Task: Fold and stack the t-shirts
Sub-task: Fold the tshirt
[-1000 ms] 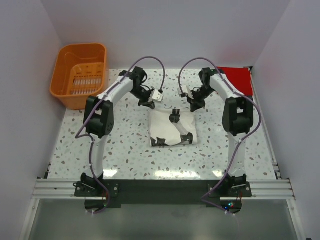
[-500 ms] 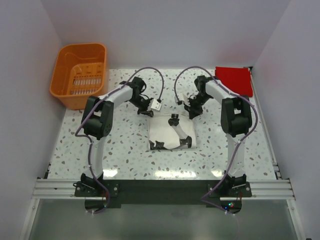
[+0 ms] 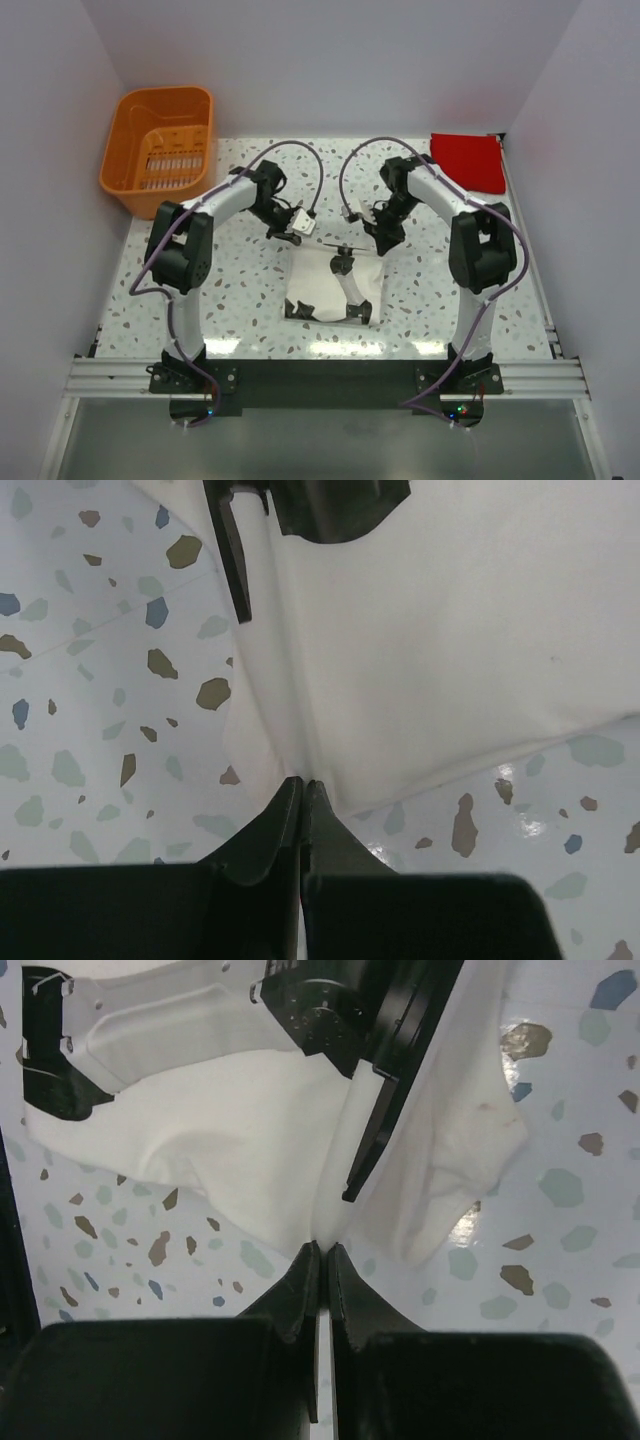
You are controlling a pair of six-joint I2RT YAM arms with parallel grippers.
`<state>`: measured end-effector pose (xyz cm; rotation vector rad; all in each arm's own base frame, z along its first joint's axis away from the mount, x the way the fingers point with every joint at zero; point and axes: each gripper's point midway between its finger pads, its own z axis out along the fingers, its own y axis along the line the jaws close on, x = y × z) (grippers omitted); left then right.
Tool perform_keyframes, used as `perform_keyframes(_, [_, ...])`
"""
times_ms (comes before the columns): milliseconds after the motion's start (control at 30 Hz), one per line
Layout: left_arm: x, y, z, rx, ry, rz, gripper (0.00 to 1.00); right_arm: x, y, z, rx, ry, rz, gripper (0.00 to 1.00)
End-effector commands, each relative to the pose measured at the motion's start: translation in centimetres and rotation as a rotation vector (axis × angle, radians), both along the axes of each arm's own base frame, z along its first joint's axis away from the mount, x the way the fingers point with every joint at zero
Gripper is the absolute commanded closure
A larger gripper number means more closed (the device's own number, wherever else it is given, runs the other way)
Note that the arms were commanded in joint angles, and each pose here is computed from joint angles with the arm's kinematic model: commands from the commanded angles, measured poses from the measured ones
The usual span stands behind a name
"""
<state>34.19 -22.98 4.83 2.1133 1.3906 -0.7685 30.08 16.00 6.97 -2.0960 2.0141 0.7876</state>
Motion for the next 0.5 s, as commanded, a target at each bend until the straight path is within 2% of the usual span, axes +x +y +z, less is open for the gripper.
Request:
perform_keyframes(0, [-1.0,1.0,4.0,-0.037,-0.030,-0.023,1.00,-0.8,0.2,3.8,0.033,0.029,-0.037,1.00])
perform_keyframes(133, [-0.8,1.3,4.5,-0.032,-0.038,-0.015,1.00,-0.3,0.6,3.9,0.044,0.034,-0.037,1.00])
perform_keyframes(233, [0.4,1.0,3.8,-0.033,-0.037,0.016,1.00,0.6,0.3,2.1,0.013,0.047,-0.061,1.00])
perform_keyframes(367, [1.3,0.7,1.4,-0.025,0.033,0.060,1.00,2.7,0.0,-0.3,-0.015,0.061,-0.117,1.00])
perform_keyframes(467, [2.0,0.5,0.2,-0.020,0.037,0.084,0.99,4.3,0.5,-1.5,-0.028,0.077,-0.158,1.00])
